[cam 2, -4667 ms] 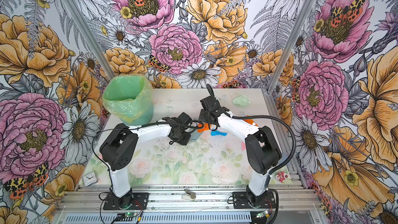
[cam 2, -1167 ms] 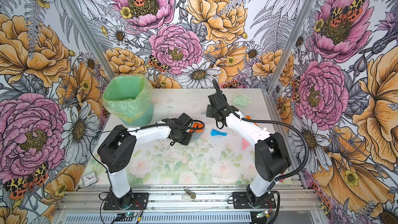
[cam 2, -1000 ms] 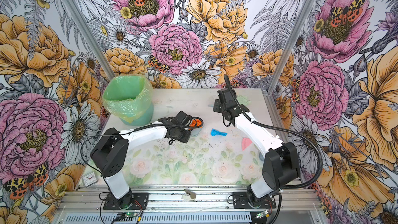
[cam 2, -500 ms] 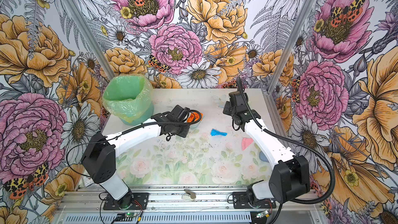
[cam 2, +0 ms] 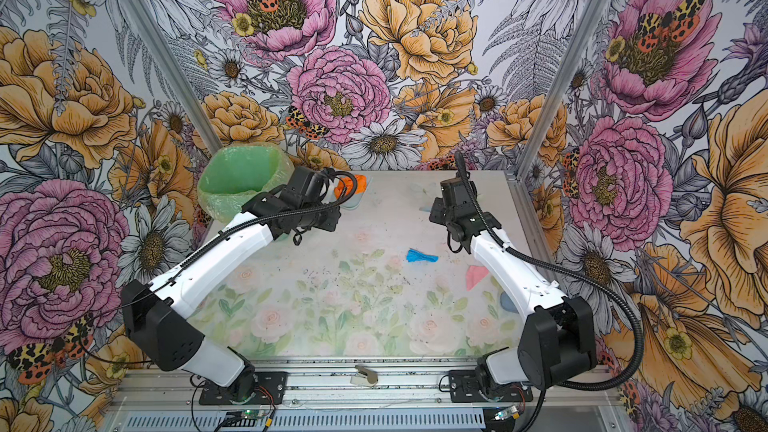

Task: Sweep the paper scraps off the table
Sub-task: 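Lift the dustpan holding orange paper with the left gripper over the green bin, then tip the dustpan over the green bin with the left gripper to drop the orange paper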

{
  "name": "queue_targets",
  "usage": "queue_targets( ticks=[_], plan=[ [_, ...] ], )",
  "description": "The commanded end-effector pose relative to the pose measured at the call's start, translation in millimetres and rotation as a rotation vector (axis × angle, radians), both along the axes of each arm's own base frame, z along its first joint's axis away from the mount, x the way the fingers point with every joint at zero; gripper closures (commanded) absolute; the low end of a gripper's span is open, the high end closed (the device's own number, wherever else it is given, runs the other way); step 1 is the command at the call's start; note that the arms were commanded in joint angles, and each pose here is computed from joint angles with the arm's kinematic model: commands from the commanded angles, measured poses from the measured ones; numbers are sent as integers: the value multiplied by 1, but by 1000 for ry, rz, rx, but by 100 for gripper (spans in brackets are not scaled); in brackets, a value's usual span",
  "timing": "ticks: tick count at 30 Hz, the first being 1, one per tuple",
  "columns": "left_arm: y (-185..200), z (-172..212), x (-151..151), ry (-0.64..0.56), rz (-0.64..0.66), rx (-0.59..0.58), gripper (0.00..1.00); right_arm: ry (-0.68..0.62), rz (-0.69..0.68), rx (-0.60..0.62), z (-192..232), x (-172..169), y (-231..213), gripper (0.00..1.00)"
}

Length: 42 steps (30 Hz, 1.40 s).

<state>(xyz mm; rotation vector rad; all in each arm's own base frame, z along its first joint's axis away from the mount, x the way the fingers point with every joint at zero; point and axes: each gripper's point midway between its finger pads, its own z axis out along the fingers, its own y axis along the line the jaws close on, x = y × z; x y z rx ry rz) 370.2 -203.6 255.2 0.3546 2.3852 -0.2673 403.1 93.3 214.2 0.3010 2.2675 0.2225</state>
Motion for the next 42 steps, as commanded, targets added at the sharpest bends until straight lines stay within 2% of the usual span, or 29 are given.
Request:
queue_targets(
  ticks=[1, 7, 19, 31, 35, 40, 42],
  plan=[
    [17, 34, 3, -42, 9, -78, 92, 2, 5, 11, -3, 2, 1, 100],
    [50, 62, 15, -58, 67, -205, 92, 13, 10, 14, -7, 2, 3, 100],
    [107, 71, 32, -13, 163, -433, 93, 22, 24, 29, -9, 4, 7, 100],
    [131, 85, 42, -3, 146, -796, 93, 22, 23, 32, -9, 2, 7, 100],
    [138, 88, 46, 4, 147, -874, 93, 22, 21, 34, -9, 2, 7, 100],
    [144, 94, 46, -2, 153, -909, 92, 24, 20, 35, -10, 2, 7, 100],
    [146, 99, 48, -6, 149, -969, 92, 26, 20, 35, -10, 2, 7, 100]
  ],
)
